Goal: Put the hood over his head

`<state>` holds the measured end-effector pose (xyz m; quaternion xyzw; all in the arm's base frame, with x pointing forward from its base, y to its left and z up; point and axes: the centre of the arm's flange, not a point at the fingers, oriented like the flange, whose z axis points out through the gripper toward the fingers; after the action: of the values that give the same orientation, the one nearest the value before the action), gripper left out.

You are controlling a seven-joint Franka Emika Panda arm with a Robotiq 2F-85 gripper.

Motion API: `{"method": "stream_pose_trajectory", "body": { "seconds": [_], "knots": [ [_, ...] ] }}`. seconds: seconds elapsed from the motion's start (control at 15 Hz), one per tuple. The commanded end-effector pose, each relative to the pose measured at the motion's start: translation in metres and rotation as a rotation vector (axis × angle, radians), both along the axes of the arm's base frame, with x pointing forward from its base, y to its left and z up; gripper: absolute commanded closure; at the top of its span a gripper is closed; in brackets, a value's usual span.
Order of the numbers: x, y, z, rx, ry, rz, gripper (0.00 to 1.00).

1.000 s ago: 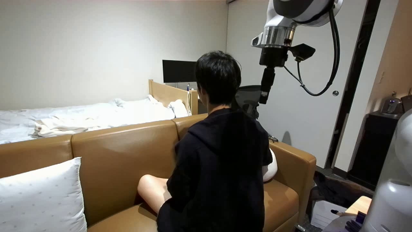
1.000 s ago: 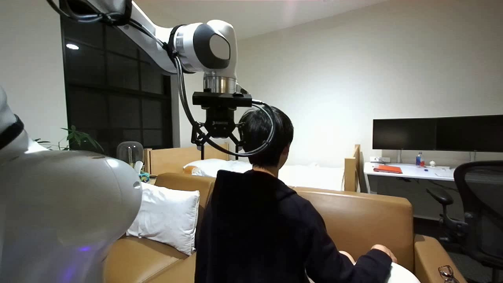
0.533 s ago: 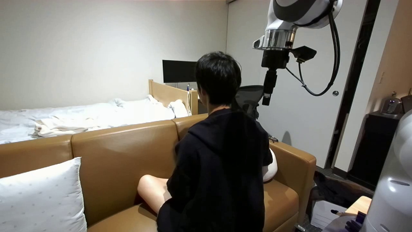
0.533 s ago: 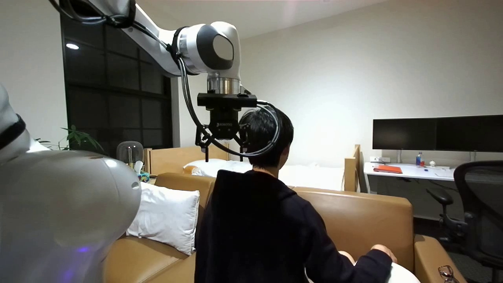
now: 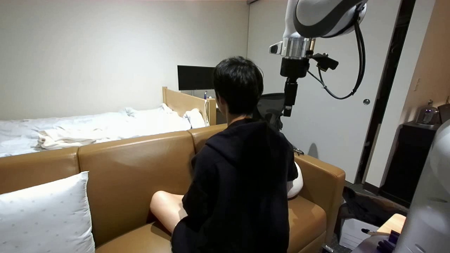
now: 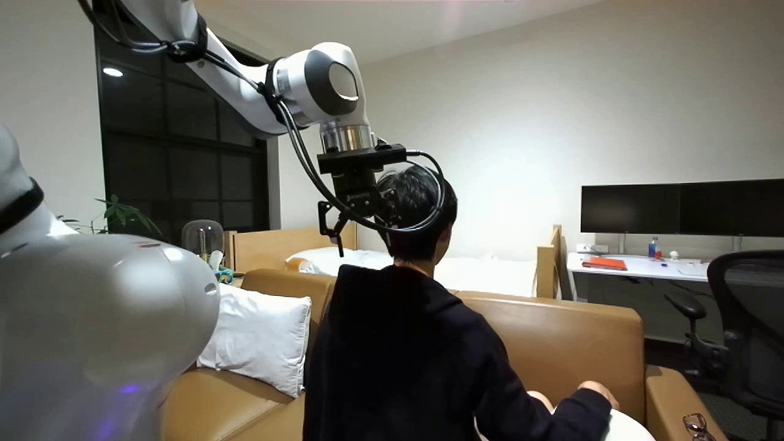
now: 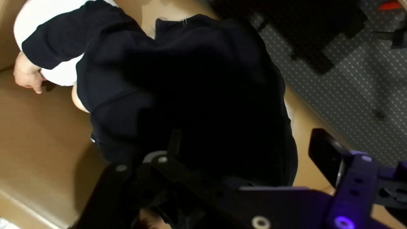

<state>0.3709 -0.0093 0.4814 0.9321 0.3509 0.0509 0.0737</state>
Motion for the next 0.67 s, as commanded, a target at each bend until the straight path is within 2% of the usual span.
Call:
{"method": "stream_pose_trajectory", "body": {
  "seconds": [0.0, 0.4, 0.6],
  "knots": [
    [0.011, -0.005, -0.029, -0.072, -0.059, 0.097, 0.00],
    [0.022, -0.007, -0.053, -0.042, -0.108, 0.170, 0.00],
    [0.023, -0.011, -0.050, -0.022, -0.086, 0.192, 0.00]
  ]
}}
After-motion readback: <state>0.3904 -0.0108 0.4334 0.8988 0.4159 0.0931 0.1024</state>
